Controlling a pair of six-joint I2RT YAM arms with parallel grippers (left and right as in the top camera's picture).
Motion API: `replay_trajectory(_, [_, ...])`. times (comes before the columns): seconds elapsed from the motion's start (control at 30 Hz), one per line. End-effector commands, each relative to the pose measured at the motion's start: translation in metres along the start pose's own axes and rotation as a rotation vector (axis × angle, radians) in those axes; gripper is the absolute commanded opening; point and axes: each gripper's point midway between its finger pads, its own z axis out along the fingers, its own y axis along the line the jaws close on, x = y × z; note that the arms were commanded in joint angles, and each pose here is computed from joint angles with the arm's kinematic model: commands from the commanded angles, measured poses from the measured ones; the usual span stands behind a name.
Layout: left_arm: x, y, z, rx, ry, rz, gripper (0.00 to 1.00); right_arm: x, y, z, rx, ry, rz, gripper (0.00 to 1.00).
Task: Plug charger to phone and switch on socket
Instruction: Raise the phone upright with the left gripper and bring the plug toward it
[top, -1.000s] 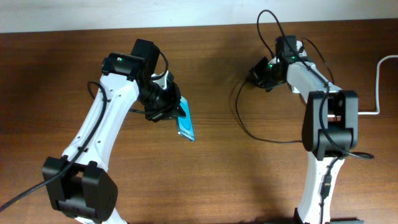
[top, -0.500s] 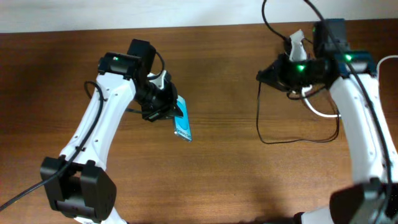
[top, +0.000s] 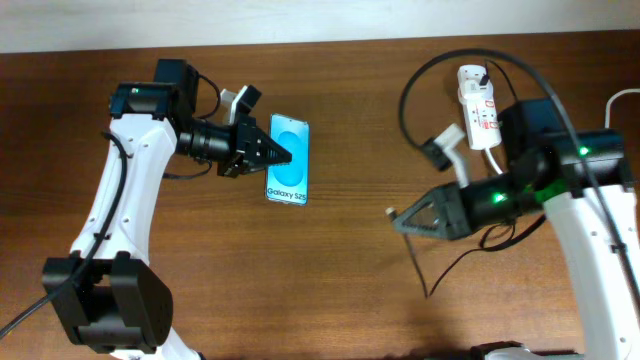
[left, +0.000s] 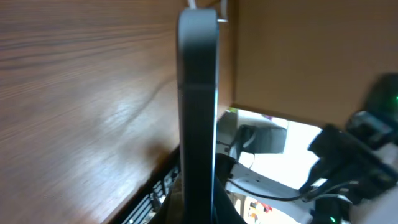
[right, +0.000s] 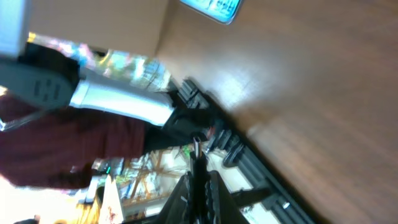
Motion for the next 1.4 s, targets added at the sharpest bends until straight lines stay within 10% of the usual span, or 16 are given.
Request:
replay_trajectory(0.0, [0.000, -0.038, -0.004, 0.219, -0.009, 0.120, 0.00, 0.013, 0.012, 0.025, -0.159, 0.043, -0.099, 0.05])
replay_trajectory(0.37, [-0.010, -0.069, -0.014, 0.402, -0.052, 0.258, 0.00, 0.001, 0.027, 0.034, -0.440, -0.070, -0.170, 0.05])
replay_trajectory(0.7, [-0.055, -0.048, -0.010, 0.215, -0.148, 0.226, 0.00, -0.045, -0.060, 0.070, -0.169, -0.033, -0.081, 0.05])
replay_trajectory(1.0, [-0.102, -0.075, -0.013, 0.200, -0.299, 0.326, 0.00, -0.056, 0.004, 0.072, -0.492, -0.057, -0.299, 0.05])
replay_trajectory(1.37, [-0.113, -0.075, -0.029, 0.209, -0.345, 0.317, 0.00, -0.119, -0.015, 0.093, -0.288, -0.152, -0.138, 0.05])
